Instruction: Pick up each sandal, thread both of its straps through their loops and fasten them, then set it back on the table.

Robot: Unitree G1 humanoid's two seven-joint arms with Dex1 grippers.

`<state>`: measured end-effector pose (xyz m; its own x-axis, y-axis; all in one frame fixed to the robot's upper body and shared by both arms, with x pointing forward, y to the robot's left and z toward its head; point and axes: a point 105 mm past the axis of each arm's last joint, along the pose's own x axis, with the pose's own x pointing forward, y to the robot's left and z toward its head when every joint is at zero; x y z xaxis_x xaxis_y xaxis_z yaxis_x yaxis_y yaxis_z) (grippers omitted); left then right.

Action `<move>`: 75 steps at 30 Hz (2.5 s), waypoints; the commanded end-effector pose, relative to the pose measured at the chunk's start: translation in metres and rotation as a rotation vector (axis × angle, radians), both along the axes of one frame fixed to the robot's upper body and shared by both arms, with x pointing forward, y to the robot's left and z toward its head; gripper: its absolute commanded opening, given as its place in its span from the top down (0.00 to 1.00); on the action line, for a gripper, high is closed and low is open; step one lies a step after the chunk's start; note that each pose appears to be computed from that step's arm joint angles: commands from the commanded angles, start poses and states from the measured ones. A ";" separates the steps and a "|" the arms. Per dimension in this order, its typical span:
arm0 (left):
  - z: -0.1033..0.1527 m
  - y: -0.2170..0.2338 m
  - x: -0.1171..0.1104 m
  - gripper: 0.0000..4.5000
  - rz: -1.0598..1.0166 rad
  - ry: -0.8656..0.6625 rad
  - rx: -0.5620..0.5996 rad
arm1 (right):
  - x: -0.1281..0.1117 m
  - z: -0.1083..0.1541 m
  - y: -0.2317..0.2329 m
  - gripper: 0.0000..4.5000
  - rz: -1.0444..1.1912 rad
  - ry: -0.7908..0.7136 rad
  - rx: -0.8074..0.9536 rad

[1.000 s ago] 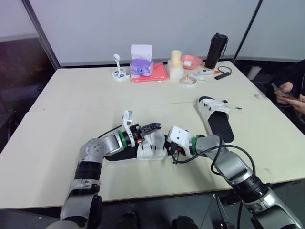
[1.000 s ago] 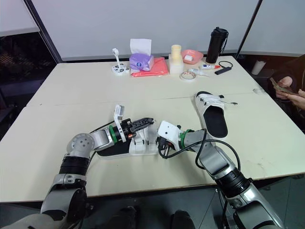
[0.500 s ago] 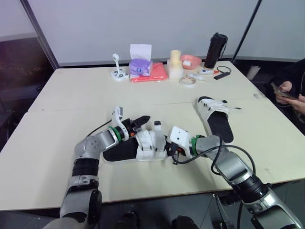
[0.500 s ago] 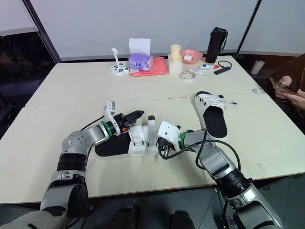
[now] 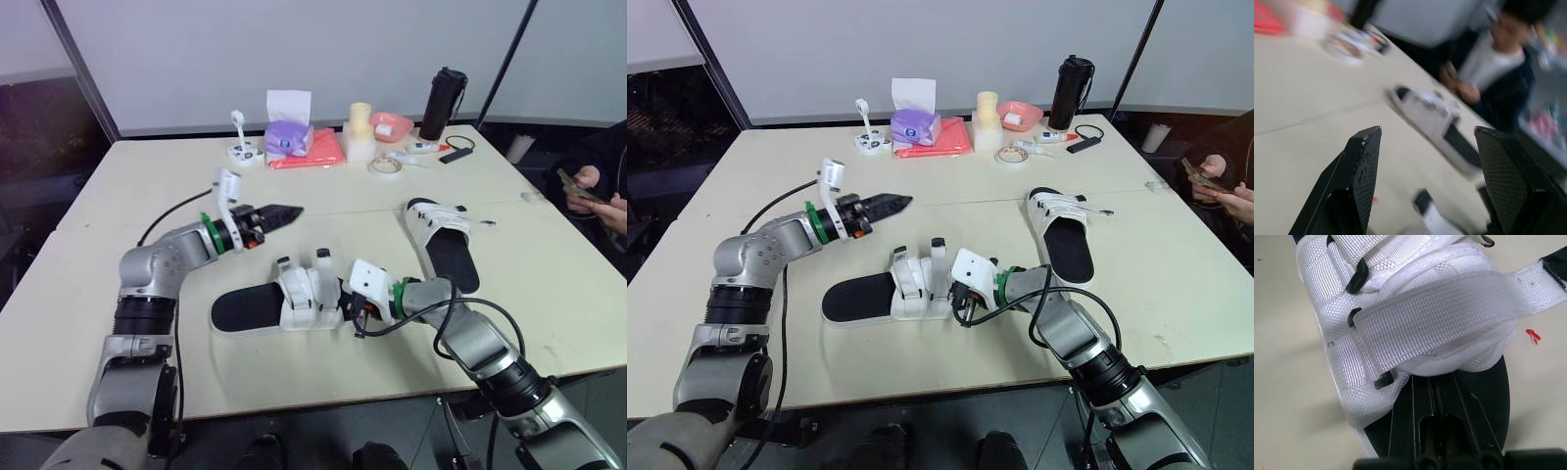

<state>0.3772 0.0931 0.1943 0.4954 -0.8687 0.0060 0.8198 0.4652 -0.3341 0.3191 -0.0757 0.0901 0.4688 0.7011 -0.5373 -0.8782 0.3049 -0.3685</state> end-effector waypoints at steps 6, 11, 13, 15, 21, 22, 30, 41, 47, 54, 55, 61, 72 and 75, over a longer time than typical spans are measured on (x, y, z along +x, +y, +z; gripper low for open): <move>-0.024 -0.024 -0.005 0.71 -0.201 -0.173 0.251 | -0.008 -0.046 -0.016 1.00 -0.056 0.145 -0.098; -0.039 -0.027 -0.001 0.99 -0.235 -0.177 0.314 | -0.010 -0.047 -0.017 1.00 -0.065 0.147 -0.096; -0.043 -0.029 0.000 0.99 -0.252 -0.173 0.333 | -0.011 -0.047 -0.018 1.00 -0.066 0.148 -0.097; -0.045 -0.031 0.001 0.99 -0.265 -0.169 0.340 | -0.011 -0.047 -0.018 1.00 -0.067 0.149 -0.097; -0.058 -0.038 0.008 0.99 -0.292 -0.153 0.393 | -0.011 -0.047 -0.017 1.00 -0.064 0.150 -0.098; -0.061 -0.039 0.010 0.99 -0.290 -0.147 0.404 | -0.011 -0.047 -0.017 1.00 -0.063 0.149 -0.098; -0.078 -0.038 0.019 0.99 -0.280 -0.148 0.535 | -0.012 -0.048 -0.015 1.00 -0.063 0.155 -0.094; -0.043 -0.019 0.035 0.99 -0.168 -0.160 0.434 | -0.011 -0.049 -0.015 1.00 -0.065 0.156 -0.092; -0.025 -0.013 0.040 0.99 -0.124 -0.115 0.333 | -0.011 -0.049 -0.014 1.00 -0.061 0.155 -0.092; -0.014 0.014 0.013 0.99 -0.148 -0.168 0.267 | -0.012 -0.049 -0.013 1.00 -0.068 0.155 -0.086; -0.015 0.020 0.007 0.99 -0.154 -0.177 0.270 | -0.013 -0.049 -0.013 1.00 -0.070 0.156 -0.083; -0.039 0.055 -0.035 0.99 -0.179 -0.206 0.365 | -0.015 -0.051 -0.012 1.00 -0.063 0.164 -0.084; -0.048 0.060 -0.055 0.01 -0.064 0.137 0.117 | -0.016 -0.050 -0.014 1.00 -0.047 0.157 -0.100; -0.059 0.059 -0.063 0.01 -0.066 0.266 0.059 | -0.020 -0.045 -0.022 1.00 -0.039 0.115 -0.139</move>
<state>0.3175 0.1500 0.1279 0.4084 -0.8925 -0.1916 0.7498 0.4477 -0.4871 0.3144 -0.0758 0.0899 0.4854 0.6945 -0.5311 -0.8666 0.3019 -0.3973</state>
